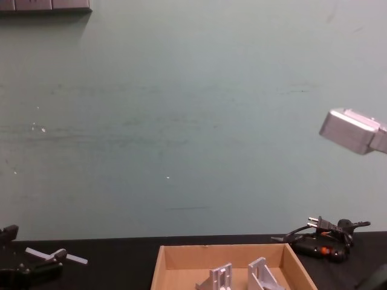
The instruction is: Use one hand to pick up the angle iron from the table and place it into the box.
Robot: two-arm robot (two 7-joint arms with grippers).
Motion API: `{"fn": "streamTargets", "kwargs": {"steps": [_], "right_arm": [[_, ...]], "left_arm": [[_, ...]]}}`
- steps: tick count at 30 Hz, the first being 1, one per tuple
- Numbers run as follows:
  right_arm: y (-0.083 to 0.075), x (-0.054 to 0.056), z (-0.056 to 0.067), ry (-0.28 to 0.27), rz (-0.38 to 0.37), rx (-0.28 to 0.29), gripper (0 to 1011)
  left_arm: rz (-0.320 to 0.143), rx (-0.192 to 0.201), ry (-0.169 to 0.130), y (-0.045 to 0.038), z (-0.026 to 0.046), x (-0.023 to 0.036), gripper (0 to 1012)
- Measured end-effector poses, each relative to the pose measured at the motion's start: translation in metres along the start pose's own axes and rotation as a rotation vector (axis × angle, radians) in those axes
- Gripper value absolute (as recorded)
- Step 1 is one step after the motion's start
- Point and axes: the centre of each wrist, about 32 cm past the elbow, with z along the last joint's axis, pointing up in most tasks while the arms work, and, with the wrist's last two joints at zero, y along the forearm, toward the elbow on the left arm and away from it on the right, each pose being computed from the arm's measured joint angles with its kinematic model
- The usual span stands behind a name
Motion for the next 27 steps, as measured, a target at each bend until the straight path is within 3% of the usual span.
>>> {"fn": "streamTargets", "kwargs": {"steps": [11,16,20,27], "right_arm": [[-0.006,-0.004,0.004,0.015,-0.046,-0.088,1000],[-0.010,-0.006,0.005,0.017,-0.072,-0.094,1000],[-0.013,-0.006,0.002,0.027,-0.087,-0.071,1000],[-0.013,-0.004,-0.012,0.038,-0.106,0.039,1002]], "left_arm": [[0.000,0.000,0.000,0.0000,0.0000,0.0000,1005],[0.000,0.000,0.000,0.0000,0.0000,0.0000,1005],[0.000,0.000,0.000,0.0000,0.0000,0.0000,1005],[0.000,0.000,0.000,0.0000,0.0000,0.0000,1005]]}}
